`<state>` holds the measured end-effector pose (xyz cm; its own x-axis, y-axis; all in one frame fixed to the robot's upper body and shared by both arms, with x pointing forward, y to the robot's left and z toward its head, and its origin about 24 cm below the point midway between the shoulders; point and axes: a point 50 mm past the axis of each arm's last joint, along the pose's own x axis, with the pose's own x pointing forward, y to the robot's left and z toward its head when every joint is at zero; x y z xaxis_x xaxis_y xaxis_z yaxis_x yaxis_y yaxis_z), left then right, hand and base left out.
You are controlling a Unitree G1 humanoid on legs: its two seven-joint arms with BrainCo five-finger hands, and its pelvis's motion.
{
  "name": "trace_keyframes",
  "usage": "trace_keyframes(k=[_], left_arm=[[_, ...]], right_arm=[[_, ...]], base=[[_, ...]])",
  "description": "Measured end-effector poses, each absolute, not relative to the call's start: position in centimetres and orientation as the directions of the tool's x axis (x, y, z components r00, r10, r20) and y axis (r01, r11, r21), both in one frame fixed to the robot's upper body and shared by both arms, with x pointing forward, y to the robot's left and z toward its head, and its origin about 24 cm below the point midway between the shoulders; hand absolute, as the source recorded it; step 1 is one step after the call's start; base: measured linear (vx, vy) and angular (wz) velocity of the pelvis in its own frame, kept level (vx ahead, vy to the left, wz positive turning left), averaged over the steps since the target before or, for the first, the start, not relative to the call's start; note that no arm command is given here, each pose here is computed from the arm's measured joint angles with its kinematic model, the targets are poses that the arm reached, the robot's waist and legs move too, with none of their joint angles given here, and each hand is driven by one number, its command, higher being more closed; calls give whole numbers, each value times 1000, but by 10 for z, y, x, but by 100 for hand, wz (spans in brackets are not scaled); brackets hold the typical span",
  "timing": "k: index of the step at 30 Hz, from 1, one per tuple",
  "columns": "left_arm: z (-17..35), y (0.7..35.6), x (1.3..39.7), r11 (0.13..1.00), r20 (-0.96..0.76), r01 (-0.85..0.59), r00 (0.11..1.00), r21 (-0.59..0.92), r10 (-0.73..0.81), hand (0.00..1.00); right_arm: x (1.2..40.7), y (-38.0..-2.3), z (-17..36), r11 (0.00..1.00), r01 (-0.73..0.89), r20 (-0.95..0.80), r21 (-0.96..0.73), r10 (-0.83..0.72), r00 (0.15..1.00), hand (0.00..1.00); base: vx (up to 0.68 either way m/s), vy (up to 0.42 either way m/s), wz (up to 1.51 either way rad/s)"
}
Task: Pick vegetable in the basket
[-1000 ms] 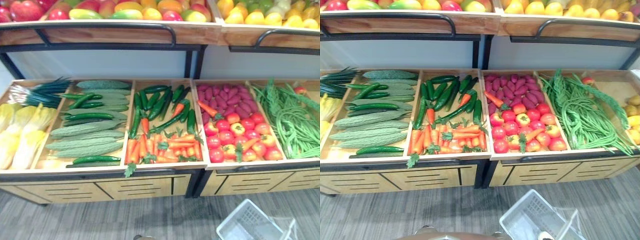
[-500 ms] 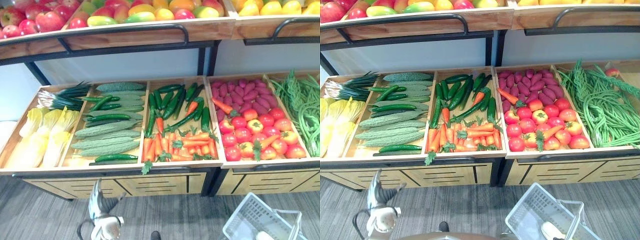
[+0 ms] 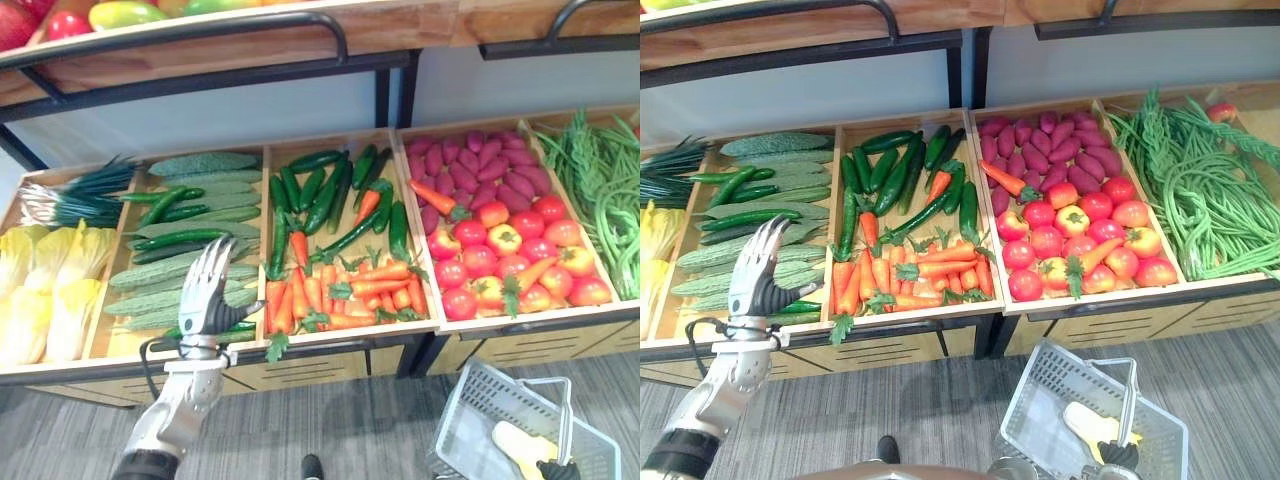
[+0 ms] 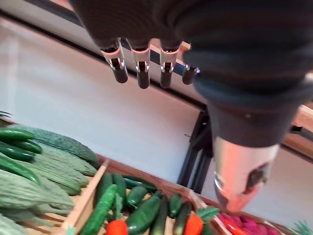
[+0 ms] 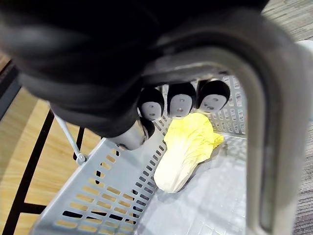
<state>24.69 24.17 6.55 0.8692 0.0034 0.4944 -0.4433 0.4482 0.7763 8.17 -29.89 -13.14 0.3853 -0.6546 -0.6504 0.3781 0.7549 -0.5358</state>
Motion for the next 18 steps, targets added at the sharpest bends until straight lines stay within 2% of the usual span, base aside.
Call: trace_keyframes(k=[3,7,14,18], left_arm=[[67,234,254,459,423,-338,902,822,-93,0],[59,221,258,515,318,-194,934,835,-163,0],[50,218,267,536,227,-92,955,839,-192,0],[51,206,273,517,193,-31,945,856,-263,0]], right_arm=[[82,-303,-129,750,380,-643,-542,-661,387,100],[79,-307,-129,758,365,-650,-541,-652,390,100],[75,-311,-128,762,356,-653,-542,-648,393,100],[76,-310,-128,771,353,-659,-529,-636,402,100]], base=[[-76,22,-23],[-106,8,-19],[-56,5,-8],[50,1,-6]])
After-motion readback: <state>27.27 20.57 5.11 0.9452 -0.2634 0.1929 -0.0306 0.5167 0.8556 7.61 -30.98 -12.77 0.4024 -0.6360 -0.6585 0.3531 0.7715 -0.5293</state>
